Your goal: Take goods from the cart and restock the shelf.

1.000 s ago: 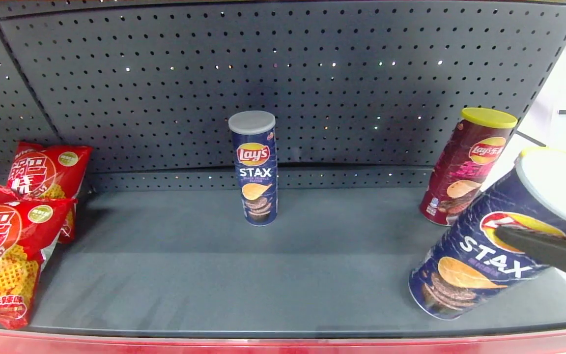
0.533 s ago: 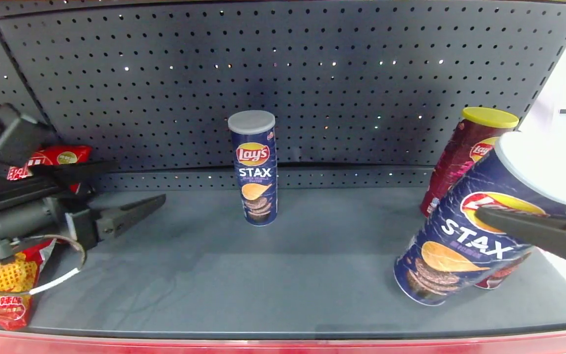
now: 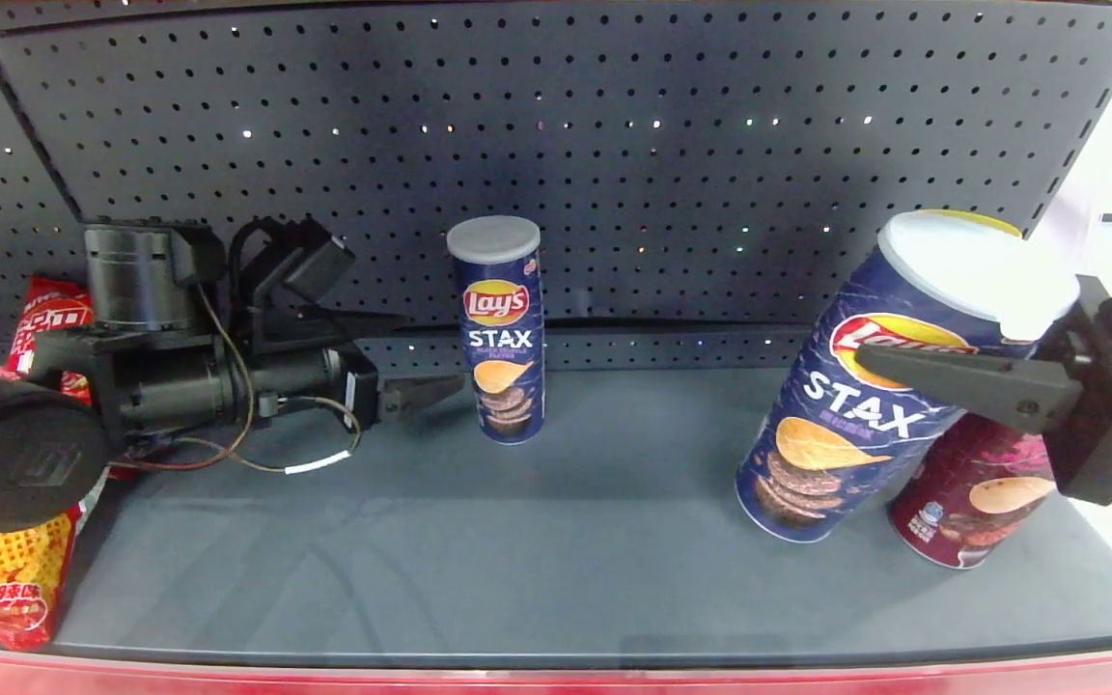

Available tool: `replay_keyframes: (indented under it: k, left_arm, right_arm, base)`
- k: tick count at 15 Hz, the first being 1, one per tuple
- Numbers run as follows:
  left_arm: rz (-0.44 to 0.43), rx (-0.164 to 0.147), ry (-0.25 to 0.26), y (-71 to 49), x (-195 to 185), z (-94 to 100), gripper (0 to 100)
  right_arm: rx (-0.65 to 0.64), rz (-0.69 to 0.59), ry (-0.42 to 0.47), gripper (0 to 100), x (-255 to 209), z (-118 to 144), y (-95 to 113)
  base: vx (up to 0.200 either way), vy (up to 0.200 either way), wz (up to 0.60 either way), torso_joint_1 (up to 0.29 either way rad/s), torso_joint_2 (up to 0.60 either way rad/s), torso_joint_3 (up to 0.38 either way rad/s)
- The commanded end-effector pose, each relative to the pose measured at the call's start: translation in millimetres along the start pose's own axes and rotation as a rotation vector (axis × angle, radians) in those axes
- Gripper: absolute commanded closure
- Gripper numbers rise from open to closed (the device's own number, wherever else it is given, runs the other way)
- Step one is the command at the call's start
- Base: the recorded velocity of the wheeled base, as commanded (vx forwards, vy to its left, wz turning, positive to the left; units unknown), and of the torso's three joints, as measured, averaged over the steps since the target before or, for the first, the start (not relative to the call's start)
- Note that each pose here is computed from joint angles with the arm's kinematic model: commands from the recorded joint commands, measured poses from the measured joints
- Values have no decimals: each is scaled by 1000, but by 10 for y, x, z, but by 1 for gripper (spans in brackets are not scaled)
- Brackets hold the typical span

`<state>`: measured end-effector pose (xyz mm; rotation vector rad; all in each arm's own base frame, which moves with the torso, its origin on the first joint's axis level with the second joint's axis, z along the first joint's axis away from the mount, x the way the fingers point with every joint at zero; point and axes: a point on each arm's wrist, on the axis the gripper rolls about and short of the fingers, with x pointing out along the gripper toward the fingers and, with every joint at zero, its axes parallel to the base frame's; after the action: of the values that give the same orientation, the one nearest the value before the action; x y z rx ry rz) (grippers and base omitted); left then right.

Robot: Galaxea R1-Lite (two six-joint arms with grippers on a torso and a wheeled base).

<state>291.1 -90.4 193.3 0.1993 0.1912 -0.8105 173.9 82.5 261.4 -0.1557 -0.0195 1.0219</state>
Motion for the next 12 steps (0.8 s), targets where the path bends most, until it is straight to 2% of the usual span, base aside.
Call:
replay_keyframes:
  k: [1, 6, 7, 10, 12]
  left_arm:
    - [-40, -10, 16, 66, 248, -73, 0]
    - [-38, 1, -2, 178, 430, -35, 0]
    - [-48, 4, -7, 176, 479, -26, 0]
    - [-84, 6, -12, 64, 540, 2, 0]
    - [-88, 8, -13, 51, 547, 9, 0]
  right_arm:
    - [16, 5, 21, 100, 67, -56, -40]
    - [25, 9, 33, 100, 93, -90, -53]
    - [29, 10, 38, 100, 96, -107, -52]
    - [38, 14, 49, 100, 117, -142, -62]
    - [39, 12, 51, 100, 115, -147, -64]
  base:
    - [0, 0, 0, 0, 0, 0]
    - [0, 0, 0, 0, 0, 0]
    - [0, 0, 0, 0, 0, 0]
    - [0, 0, 0, 0, 0, 0]
    - [0, 0, 0, 0, 0, 0]
